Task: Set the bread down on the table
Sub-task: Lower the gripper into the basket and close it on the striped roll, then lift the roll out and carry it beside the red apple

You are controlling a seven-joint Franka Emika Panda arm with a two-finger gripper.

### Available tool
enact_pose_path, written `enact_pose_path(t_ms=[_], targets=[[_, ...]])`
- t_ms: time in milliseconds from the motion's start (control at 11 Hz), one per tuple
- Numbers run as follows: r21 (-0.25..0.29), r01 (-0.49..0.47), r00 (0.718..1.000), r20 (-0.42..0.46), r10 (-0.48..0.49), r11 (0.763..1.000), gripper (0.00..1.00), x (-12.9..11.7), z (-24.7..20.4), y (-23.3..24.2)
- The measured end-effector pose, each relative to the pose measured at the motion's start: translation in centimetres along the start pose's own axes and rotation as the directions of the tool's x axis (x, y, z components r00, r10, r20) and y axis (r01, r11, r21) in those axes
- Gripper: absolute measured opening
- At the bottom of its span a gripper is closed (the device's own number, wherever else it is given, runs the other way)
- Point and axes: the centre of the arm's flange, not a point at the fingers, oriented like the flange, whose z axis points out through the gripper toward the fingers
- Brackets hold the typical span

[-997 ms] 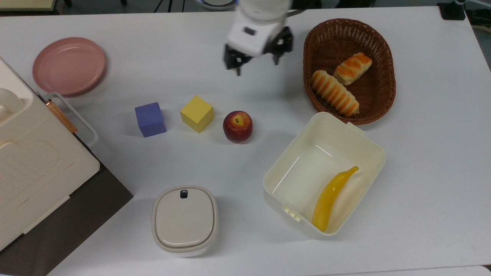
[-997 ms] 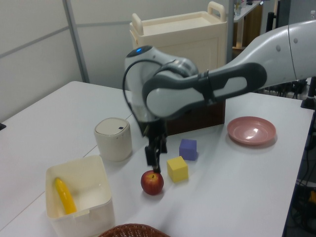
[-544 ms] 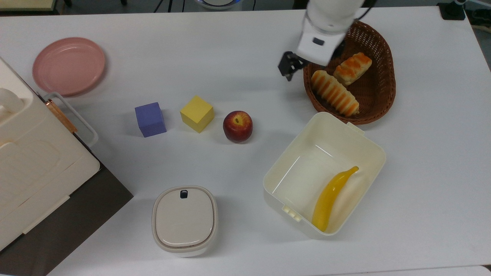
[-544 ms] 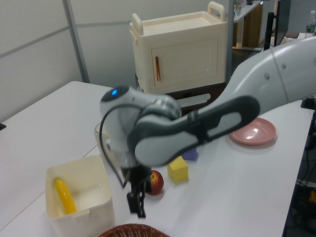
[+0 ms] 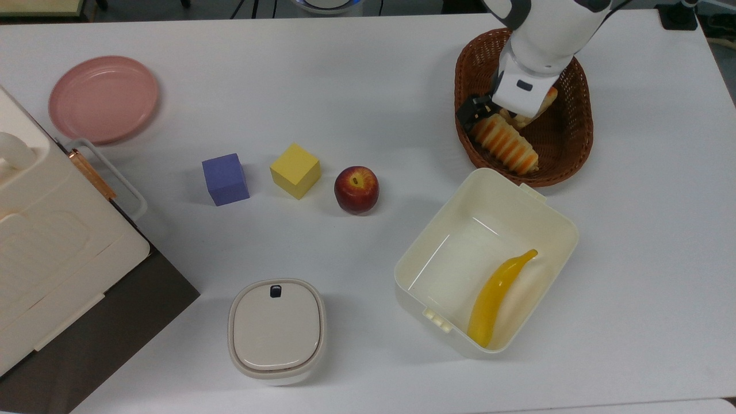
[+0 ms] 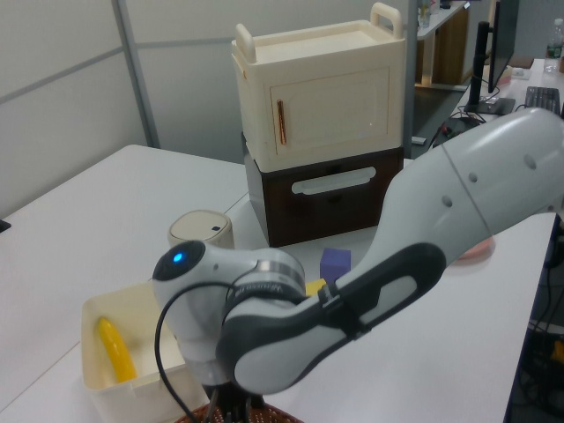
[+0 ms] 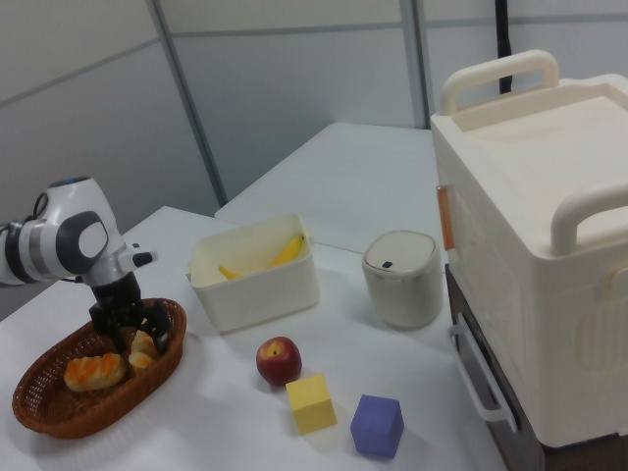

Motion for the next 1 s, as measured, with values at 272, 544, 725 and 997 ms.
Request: enact_pose_path(t_ms=[272, 544, 725, 997], targets=[[-0.030, -0.017, 1.000, -0.018, 0.016, 0.999, 0.77, 0.8, 1.7, -0.1], [-0.028, -0.026, 0.999, -0.039, 0.024, 0.999, 0.41, 1.2, 0.8, -0.3], [-0.018, -0.060, 0.995, -0.081, 0.058, 0.998, 0.41, 1.6, -1.4, -0.2], [-0.025, -0.120, 0.989, -0.087, 0.118, 0.992, 0.41, 0.2, -6.2, 3.4]])
